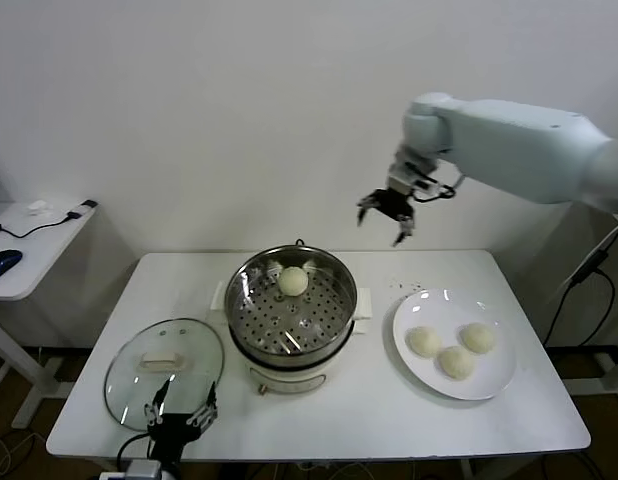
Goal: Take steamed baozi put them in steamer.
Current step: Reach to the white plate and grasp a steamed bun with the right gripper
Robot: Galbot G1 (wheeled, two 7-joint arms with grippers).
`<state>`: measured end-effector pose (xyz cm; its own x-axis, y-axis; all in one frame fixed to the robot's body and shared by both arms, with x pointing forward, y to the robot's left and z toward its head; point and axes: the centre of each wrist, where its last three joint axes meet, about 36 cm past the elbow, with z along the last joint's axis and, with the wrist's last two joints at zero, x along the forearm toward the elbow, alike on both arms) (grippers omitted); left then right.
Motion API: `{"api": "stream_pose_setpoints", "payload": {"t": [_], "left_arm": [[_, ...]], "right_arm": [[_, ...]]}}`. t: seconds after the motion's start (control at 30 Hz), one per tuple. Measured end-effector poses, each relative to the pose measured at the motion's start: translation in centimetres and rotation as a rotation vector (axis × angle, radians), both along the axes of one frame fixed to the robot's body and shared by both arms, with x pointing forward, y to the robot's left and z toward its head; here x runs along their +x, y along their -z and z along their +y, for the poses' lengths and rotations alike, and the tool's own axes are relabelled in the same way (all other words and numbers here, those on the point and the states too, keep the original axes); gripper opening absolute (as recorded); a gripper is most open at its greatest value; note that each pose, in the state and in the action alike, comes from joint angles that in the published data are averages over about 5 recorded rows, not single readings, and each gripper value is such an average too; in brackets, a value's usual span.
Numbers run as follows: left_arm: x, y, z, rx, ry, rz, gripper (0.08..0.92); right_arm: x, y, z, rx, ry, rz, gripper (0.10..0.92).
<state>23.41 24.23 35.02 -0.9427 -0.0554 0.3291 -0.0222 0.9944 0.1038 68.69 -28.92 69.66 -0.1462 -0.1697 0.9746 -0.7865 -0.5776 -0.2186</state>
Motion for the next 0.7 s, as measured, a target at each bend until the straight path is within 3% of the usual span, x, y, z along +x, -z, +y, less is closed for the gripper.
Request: {"api": "stream_pose_setpoints", "payload": {"t": [0.33, 0.7], "left_arm": [[0.0, 0.0, 0.2, 0.0, -0.009, -0.004, 0.823], [-0.4, 0.3, 0.2, -0.002, -0.012, 0.003, 0.823]], "right_arm": [[-6.9, 9.1, -6.2, 0.085, 0.457, 0.112, 0.823], [-8.3, 17.3, -6.3, 0.057, 0.652, 0.135, 0.823]]}}
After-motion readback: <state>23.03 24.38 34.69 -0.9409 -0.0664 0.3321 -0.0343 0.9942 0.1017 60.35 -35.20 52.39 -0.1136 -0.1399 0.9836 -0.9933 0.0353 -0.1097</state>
